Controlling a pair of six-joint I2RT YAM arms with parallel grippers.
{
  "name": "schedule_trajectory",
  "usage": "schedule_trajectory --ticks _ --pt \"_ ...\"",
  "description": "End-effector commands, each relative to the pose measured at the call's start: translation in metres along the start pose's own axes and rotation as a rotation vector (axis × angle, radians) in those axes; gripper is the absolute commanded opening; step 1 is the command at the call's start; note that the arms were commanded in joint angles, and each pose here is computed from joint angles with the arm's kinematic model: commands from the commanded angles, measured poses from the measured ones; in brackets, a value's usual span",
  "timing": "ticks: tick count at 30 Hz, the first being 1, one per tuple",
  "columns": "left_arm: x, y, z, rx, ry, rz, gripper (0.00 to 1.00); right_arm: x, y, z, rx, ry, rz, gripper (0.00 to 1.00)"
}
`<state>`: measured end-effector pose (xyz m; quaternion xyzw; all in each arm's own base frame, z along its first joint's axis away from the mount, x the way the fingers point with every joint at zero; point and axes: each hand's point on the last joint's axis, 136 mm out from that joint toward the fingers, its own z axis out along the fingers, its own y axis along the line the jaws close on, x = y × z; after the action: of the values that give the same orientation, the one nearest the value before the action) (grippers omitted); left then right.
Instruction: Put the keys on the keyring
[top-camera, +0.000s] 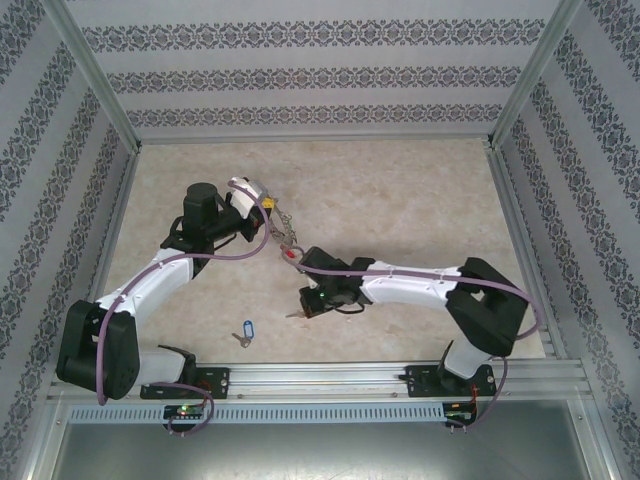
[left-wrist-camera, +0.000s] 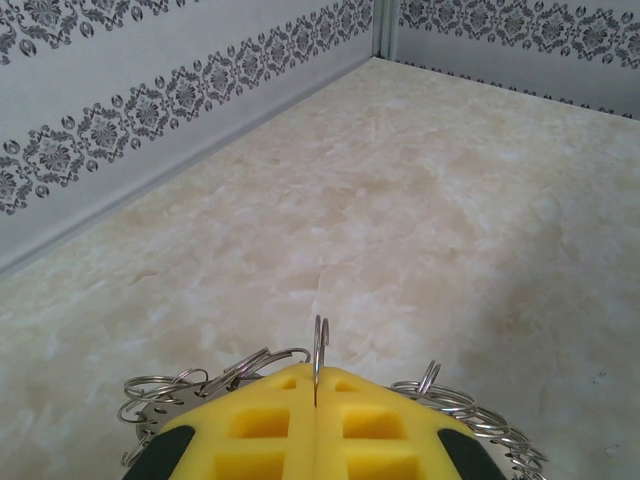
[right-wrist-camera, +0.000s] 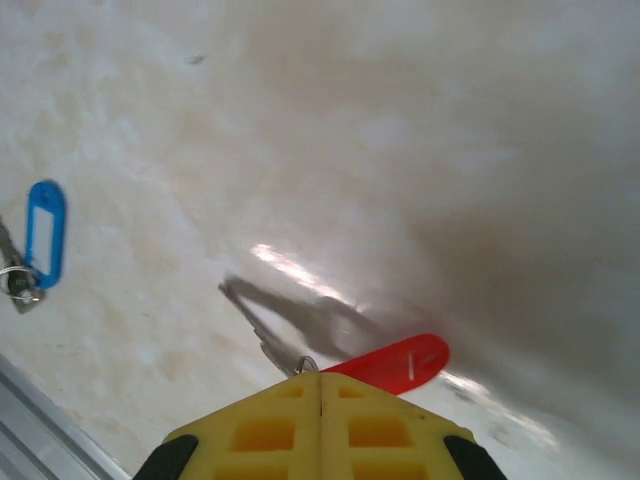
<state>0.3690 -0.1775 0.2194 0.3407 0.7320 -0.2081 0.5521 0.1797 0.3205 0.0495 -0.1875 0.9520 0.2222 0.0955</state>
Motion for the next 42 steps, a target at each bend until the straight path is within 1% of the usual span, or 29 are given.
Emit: schedule_trajectory --ticks 1,3,6,9,12,16,20,24,25,28,30,32,33,37,41,42 --pt "-0.019 -0.001 -0.009 0.015 -0.059 0.049 0.0 0.008 -0.039 -0.013 0.095 -0.011 0.061 0.01" --pt "-0.018 -0.002 -0.008 0.017 -0.058 0.049 0.0 0.01 -0.057 -0.019 0.125 -0.023 0.096 0.02" --pt "-0.017 -0.004 -0.008 0.025 -0.057 0.049 0.0 0.013 -0.089 -0.024 0.19 0.002 0.171 0.02" --pt "-0.017 -0.006 -0.008 0.035 -0.055 0.049 0.0 0.003 -0.105 -0.033 0.194 -0.033 0.229 0.02" --pt "-0.018 -0.007 -0.009 0.041 -0.058 0.051 0.0 -0.011 -0.102 -0.051 0.158 -0.072 0.212 0.01" --pt "-0.02 -0.009 -0.01 0.045 -0.062 0.055 0.0 -0.02 -0.1 -0.086 0.155 -0.135 0.201 0.01" --pt "-0.022 -0.01 -0.011 0.051 -0.066 0.057 0.0 -0.013 -0.101 -0.119 0.173 -0.167 0.192 0.02" --pt "-0.024 -0.012 -0.013 0.054 -0.071 0.065 0.0 0.007 -0.098 -0.134 0.158 -0.143 0.206 0.02" --pt "-0.023 -0.012 -0.012 0.055 -0.07 0.064 0.0 0.012 -0.096 -0.135 0.141 -0.137 0.215 0.02" --pt "-0.023 -0.014 -0.012 0.059 -0.071 0.067 0.0 0.031 -0.084 -0.132 0.062 -0.066 0.224 0.01" --pt "-0.024 -0.015 -0.012 0.064 -0.072 0.069 0.0 0.043 -0.071 -0.128 -0.011 0.004 0.219 0.01" --pt "-0.024 -0.015 -0.012 0.065 -0.072 0.072 0.0 0.051 -0.066 -0.121 -0.048 0.067 0.214 0.02" --pt "-0.024 -0.016 -0.012 0.067 -0.07 0.072 0.0 0.051 -0.067 -0.118 -0.037 0.093 0.204 0.02" --pt "-0.024 -0.017 -0.012 0.075 -0.069 0.072 0.0 0.037 -0.097 -0.104 0.118 0.131 0.203 0.04" --pt "-0.023 -0.02 -0.011 0.084 -0.064 0.074 0.0 0.006 -0.112 -0.083 0.158 0.144 0.183 0.04" --pt "-0.024 -0.02 -0.011 0.083 -0.065 0.076 0.0 -0.002 -0.113 -0.078 0.155 0.134 0.177 0.06"
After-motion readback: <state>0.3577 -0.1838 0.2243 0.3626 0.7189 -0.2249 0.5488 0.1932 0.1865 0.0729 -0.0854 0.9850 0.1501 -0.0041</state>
